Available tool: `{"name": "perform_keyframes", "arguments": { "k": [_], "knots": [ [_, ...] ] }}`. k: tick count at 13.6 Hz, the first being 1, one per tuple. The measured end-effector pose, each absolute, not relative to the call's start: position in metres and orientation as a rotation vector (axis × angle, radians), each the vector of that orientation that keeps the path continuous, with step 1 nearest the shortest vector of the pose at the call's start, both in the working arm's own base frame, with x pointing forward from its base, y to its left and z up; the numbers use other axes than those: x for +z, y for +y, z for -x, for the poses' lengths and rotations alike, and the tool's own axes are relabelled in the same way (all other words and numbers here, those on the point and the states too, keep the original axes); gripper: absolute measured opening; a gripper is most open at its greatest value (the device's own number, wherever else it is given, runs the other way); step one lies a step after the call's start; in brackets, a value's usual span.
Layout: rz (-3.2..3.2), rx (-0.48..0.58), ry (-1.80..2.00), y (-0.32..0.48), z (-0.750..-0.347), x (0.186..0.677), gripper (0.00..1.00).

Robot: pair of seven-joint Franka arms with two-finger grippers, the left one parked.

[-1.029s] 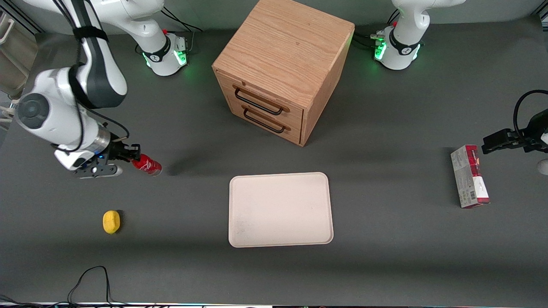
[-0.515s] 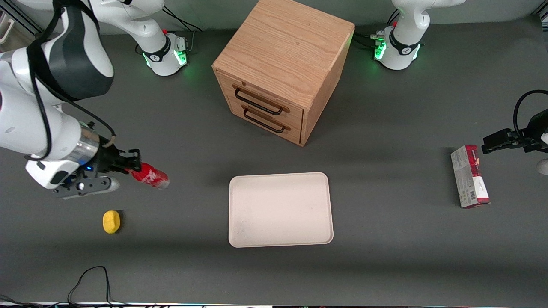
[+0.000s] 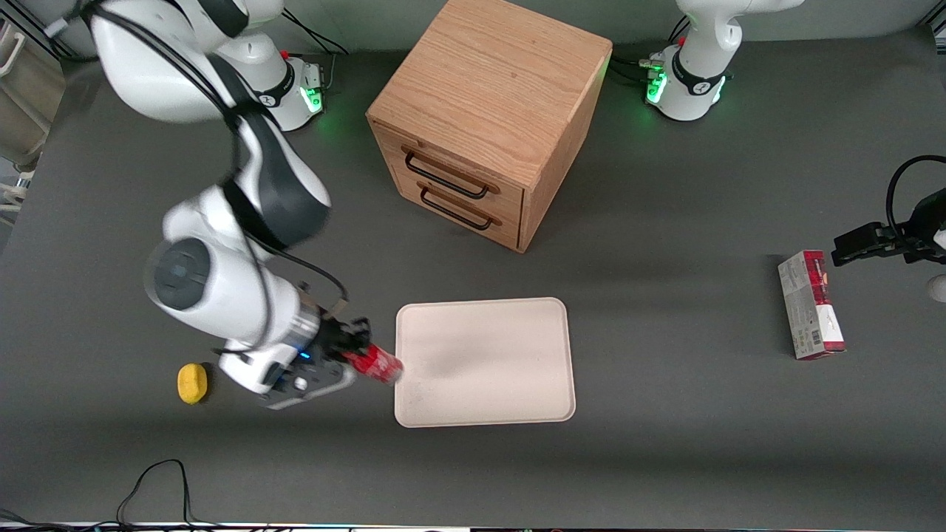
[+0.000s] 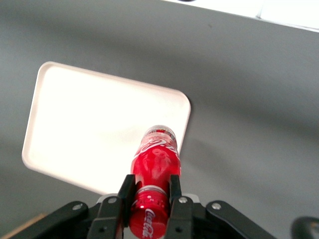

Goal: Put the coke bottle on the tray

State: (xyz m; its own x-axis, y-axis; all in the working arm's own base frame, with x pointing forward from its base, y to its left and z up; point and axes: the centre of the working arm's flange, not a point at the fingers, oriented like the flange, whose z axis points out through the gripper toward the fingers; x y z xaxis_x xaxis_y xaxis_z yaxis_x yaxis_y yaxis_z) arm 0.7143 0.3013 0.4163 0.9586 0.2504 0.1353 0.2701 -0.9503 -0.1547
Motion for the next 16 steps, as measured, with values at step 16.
{"name": "perform_keyframes", "arguments": {
  "k": [16],
  "knots": [
    [3.033,-0.258,-0.558,0.352,-0.714,0.319,0.56]
  ]
}}
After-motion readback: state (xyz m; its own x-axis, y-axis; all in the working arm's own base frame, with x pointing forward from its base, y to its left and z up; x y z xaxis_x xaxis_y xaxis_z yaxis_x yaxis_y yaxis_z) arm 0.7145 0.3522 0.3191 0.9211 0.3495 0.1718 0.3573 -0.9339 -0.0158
